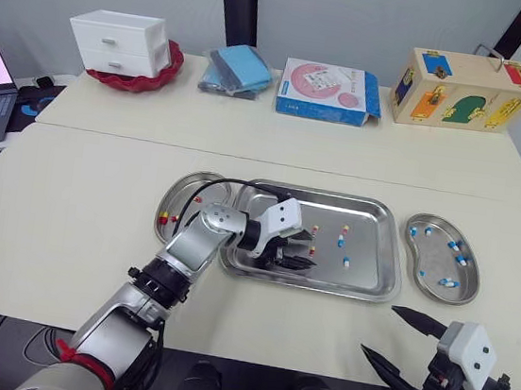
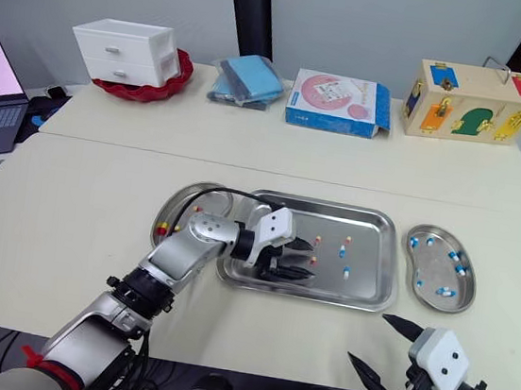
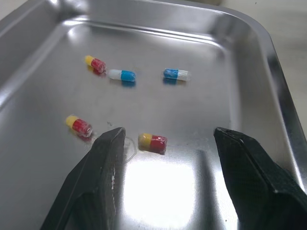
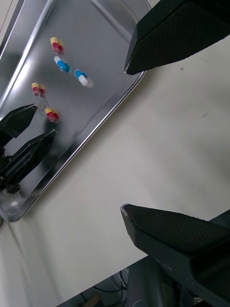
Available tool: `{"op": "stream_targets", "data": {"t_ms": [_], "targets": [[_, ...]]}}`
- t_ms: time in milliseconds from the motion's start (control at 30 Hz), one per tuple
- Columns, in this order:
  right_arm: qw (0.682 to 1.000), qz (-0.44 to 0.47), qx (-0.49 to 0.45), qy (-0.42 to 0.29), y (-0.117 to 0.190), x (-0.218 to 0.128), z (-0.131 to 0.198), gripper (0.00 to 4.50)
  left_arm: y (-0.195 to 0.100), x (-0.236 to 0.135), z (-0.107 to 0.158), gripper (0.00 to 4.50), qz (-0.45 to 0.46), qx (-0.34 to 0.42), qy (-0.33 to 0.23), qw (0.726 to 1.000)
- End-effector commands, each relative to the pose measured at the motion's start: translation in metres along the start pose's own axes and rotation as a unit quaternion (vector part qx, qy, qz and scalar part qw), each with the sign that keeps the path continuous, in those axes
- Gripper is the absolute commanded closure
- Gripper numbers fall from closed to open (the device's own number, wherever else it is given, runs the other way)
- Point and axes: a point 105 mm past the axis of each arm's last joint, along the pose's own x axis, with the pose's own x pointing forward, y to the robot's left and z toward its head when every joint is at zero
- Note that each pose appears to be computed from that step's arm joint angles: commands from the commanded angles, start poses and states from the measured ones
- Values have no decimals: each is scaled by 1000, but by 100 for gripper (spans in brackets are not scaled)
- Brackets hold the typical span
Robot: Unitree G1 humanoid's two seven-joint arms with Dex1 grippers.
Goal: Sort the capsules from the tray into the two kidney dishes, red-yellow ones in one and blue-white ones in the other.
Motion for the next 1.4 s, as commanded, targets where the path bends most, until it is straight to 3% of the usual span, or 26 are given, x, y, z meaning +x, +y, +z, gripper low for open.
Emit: {"op": "stream_targets", "data": {"t_ms": [33, 233, 333, 500, 567, 767, 1000, 1300, 1400], "targets": [[1000, 9, -16, -15, 5, 2, 13, 0, 4, 6, 11, 150, 3, 23, -1, 1000], [1000, 9, -13, -13, 7, 2, 14, 0, 2, 19, 10, 150, 0, 28, 12, 1000], [1000, 8, -12, -11, 7, 1, 14, 0, 2, 20, 7, 206, 3, 24, 19, 1000], [1000, 7, -11, -9, 6, 1, 13, 0, 3, 21, 4, 368, 4, 14, 25, 1000], [1000, 7, -11, -8, 6, 1, 13, 0, 3, 20, 4, 411, 6, 13, 22, 1000], [1000, 12, -23, -6, 4, 1, 12, 0, 3, 13, 22, 411, 7, 28, -15, 999], [997, 37, -65, -27, 0, 9, 20, 0, 2, -36, 53, 411, 42, 43, -59, 996], [986, 104, -101, -82, 10, 35, 37, 0, -12, -115, 30, 411, 140, -33, -47, 988], [981, 131, -102, -103, 17, 52, 41, 0, -8, -144, 21, 411, 213, -54, -48, 974]]}}
